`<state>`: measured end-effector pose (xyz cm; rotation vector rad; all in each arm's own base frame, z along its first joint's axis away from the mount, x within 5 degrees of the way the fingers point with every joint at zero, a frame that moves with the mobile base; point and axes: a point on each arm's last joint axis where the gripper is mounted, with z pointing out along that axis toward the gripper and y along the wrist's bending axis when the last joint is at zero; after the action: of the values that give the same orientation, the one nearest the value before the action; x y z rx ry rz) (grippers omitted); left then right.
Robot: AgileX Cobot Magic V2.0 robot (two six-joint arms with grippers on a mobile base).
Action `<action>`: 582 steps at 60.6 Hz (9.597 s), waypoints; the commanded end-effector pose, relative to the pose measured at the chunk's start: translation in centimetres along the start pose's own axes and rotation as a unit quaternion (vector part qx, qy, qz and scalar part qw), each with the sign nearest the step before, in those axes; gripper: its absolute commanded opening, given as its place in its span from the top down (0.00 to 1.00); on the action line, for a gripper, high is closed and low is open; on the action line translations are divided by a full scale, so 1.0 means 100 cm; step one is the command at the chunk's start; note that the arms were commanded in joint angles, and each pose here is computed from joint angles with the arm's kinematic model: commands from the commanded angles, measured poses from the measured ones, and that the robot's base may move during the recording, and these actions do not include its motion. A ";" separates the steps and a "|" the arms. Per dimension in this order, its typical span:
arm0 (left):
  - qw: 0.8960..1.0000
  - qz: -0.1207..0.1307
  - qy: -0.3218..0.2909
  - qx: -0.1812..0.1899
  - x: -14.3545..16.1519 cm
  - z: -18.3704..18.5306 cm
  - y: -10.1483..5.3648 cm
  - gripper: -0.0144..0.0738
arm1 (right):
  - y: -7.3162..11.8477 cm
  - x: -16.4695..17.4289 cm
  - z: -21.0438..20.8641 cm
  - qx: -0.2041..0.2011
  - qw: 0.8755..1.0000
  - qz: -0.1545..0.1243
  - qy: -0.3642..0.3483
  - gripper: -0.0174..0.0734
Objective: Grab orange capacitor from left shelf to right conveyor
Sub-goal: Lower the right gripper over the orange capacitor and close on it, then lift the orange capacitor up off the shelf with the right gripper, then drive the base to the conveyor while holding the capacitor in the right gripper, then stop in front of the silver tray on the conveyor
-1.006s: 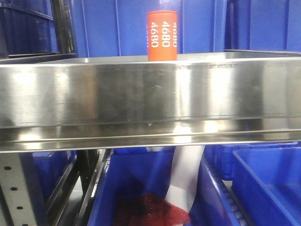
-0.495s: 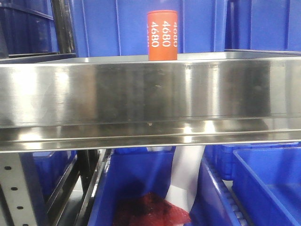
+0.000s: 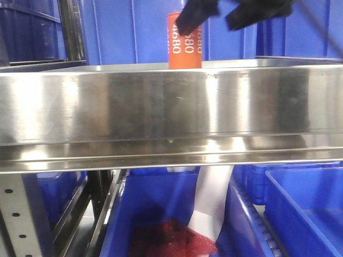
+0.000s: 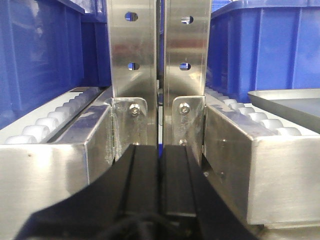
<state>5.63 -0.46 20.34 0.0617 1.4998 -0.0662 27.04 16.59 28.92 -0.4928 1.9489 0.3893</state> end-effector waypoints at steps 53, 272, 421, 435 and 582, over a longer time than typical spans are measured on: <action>0.999 -0.003 -0.042 0.002 -0.009 0.000 0.000 0.96 | 0.004 -0.038 -0.030 -0.019 0.988 0.014 -0.156 0.75; 0.999 -0.003 -0.042 0.002 -0.009 0.000 0.000 0.96 | -0.007 0.083 -0.285 -0.007 0.962 0.019 -0.273 0.75; 0.999 -0.003 -0.042 0.002 -0.009 0.000 0.000 0.96 | -0.007 0.083 -0.285 -0.007 0.962 0.019 -0.273 0.75; 0.999 -0.003 -0.042 0.002 -0.009 0.000 0.000 0.96 | -0.007 0.083 -0.285 -0.007 0.962 0.019 -0.273 0.75; 0.999 -0.003 -0.042 0.002 -0.009 0.000 0.000 0.96 | -0.003 0.048 -0.236 -0.023 0.959 0.031 -0.279 0.75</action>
<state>5.63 -0.46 20.34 0.0617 1.4998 -0.0662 4.90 2.93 32.69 -0.3112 1.4701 0.5411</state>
